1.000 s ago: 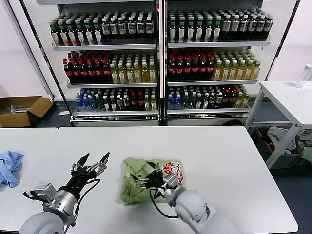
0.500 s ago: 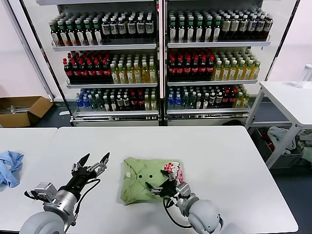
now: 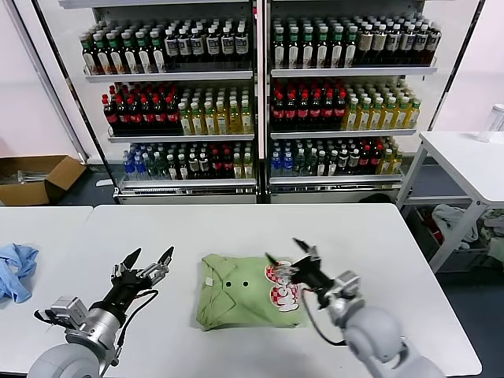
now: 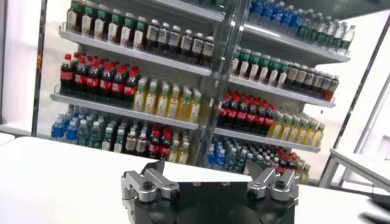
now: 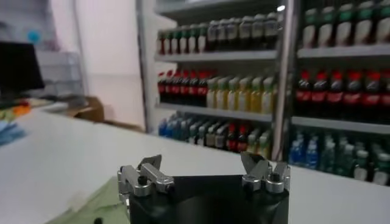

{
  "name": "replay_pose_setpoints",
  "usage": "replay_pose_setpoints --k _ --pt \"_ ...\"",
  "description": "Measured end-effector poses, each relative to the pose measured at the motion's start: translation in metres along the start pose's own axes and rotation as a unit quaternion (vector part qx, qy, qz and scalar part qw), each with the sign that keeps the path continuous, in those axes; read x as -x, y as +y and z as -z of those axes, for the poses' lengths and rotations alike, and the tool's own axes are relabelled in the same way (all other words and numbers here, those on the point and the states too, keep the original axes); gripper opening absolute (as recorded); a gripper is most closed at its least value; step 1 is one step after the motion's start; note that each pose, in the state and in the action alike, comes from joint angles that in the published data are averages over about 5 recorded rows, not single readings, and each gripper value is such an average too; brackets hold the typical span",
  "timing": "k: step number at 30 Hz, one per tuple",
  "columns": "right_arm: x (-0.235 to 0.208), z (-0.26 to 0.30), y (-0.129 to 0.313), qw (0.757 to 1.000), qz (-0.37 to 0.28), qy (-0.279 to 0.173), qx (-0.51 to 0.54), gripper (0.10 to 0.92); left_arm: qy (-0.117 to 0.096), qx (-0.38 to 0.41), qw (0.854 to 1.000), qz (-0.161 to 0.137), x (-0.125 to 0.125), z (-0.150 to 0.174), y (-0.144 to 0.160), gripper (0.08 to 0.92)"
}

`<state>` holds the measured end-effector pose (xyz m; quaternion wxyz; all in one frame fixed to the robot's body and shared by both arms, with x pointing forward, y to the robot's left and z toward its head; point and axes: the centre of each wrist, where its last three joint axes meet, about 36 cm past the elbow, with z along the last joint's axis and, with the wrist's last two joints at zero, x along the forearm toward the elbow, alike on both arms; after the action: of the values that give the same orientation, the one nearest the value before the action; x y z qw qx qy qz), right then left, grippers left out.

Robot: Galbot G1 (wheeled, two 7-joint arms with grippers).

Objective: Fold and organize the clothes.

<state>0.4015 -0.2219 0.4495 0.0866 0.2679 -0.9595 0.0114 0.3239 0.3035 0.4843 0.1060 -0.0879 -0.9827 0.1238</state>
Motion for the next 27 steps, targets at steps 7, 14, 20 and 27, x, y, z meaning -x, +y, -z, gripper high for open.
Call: replay_pose_setpoints --k 7,14,20,27 --pt "-0.054 -0.012 -0.031 0.997 -0.063 -0.037 0.025 0.823 -0.007 0.003 1.000 0.002 -0.004 -0.003 0.003 0.823" --pt "-0.099 -0.035 -0.041 0.992 -0.116 -0.048 0.019 0.823 -0.015 0.013 1.000 0.003 -0.009 -0.006 0.006 0.823" --pt "-0.125 -0.044 -0.042 0.988 -0.145 -0.053 0.004 0.823 -0.025 0.023 0.999 0.010 -0.011 -0.011 0.009 0.823" --pt "-0.145 -0.047 -0.042 0.983 -0.175 -0.056 -0.008 0.823 -0.041 0.032 0.998 0.022 -0.013 -0.018 0.013 0.823"
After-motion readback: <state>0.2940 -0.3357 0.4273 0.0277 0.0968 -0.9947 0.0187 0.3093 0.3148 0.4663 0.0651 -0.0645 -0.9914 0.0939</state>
